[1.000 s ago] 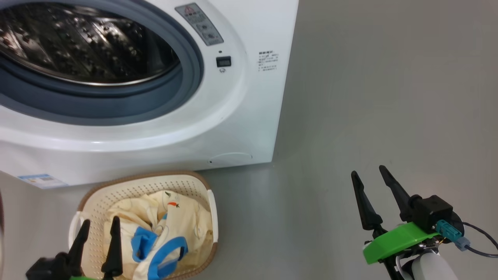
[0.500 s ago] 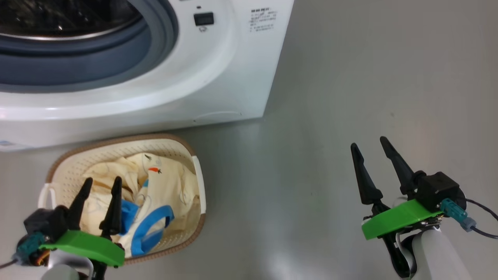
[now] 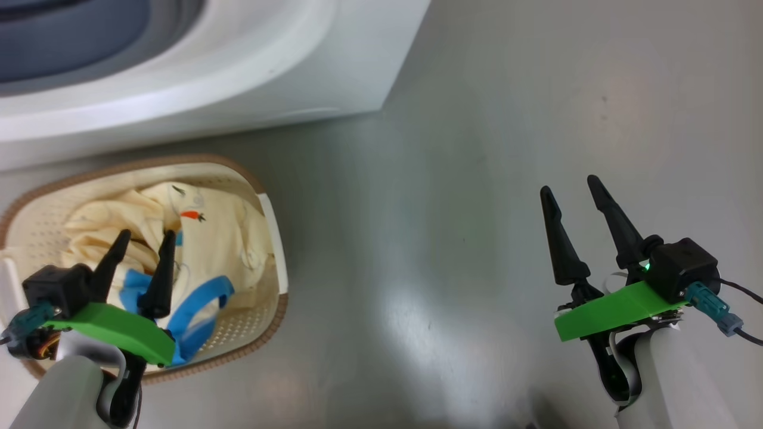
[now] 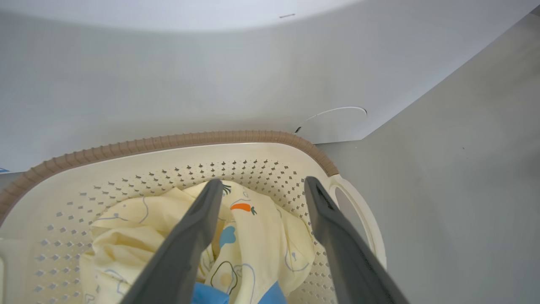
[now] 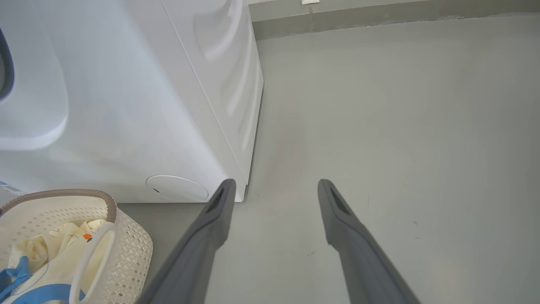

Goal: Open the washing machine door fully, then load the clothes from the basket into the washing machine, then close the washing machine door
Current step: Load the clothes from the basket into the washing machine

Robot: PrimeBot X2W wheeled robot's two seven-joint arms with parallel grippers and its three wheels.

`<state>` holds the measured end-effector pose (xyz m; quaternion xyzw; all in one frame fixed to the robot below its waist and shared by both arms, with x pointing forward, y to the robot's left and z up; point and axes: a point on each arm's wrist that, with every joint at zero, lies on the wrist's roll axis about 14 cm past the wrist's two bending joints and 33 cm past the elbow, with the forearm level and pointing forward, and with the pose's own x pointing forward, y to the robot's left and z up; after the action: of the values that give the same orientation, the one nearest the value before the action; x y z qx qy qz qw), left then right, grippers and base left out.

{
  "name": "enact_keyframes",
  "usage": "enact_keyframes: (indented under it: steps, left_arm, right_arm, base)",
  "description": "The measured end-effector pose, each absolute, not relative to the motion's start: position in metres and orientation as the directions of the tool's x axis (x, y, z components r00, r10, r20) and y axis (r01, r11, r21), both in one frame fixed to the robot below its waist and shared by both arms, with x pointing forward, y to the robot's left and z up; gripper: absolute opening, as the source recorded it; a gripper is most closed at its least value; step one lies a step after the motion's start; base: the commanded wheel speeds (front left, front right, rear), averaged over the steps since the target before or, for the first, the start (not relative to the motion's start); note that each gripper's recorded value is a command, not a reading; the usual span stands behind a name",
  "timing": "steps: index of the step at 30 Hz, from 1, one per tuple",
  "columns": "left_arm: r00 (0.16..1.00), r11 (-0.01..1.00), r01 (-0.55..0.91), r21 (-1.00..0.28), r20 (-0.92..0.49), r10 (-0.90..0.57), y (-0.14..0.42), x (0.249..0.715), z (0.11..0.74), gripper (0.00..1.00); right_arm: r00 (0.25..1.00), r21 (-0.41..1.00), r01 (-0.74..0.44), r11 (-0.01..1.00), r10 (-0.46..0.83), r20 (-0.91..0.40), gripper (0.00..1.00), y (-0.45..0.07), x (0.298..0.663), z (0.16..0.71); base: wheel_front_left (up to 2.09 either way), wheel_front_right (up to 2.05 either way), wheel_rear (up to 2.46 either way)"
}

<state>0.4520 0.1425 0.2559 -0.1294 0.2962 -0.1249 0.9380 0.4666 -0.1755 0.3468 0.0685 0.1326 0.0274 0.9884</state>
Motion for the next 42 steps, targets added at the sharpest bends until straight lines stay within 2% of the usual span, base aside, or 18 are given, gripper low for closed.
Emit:
enact_keyframes:
  steps: [11,23,34,40,42]
  left_arm:
    - [0.673,0.913,0.222,-0.343,-0.623,-0.398,0.12,0.448,0.199,1.0]
    - [0.567,0.921,0.24,-0.307,-0.726,-0.39,0.124,0.447,0.144,1.0]
    - [0.477,0.929,0.198,-0.312,-0.798,-0.369,0.122,0.448,0.111,1.0]
    - [0.406,0.923,0.184,-0.339,-0.829,-0.385,0.114,0.446,0.098,1.0]
    - [0.358,0.919,0.192,-0.343,-0.848,-0.391,0.112,0.443,0.092,1.0]
  right_arm:
    - [0.944,0.137,0.001,0.991,0.044,-0.328,1.0,-0.187,0.464,0.313]
    - [0.922,0.116,0.037,0.993,0.011,-0.388,1.0,-0.2,0.453,0.289]
    - [0.908,0.115,0.061,0.992,-0.007,-0.419,1.0,-0.207,0.447,0.276]
    - [0.901,0.106,0.068,0.992,-0.015,-0.433,1.0,-0.21,0.444,0.27]
    - [0.898,0.103,0.07,0.992,-0.018,-0.44,1.0,-0.211,0.443,0.267]
  base:
    - [0.0,0.0,0.0]
    - [0.0,0.0,0.0]
    - [0.0,0.0,0.0]
    - [0.0,0.0,0.0]
    - [0.0,0.0,0.0]
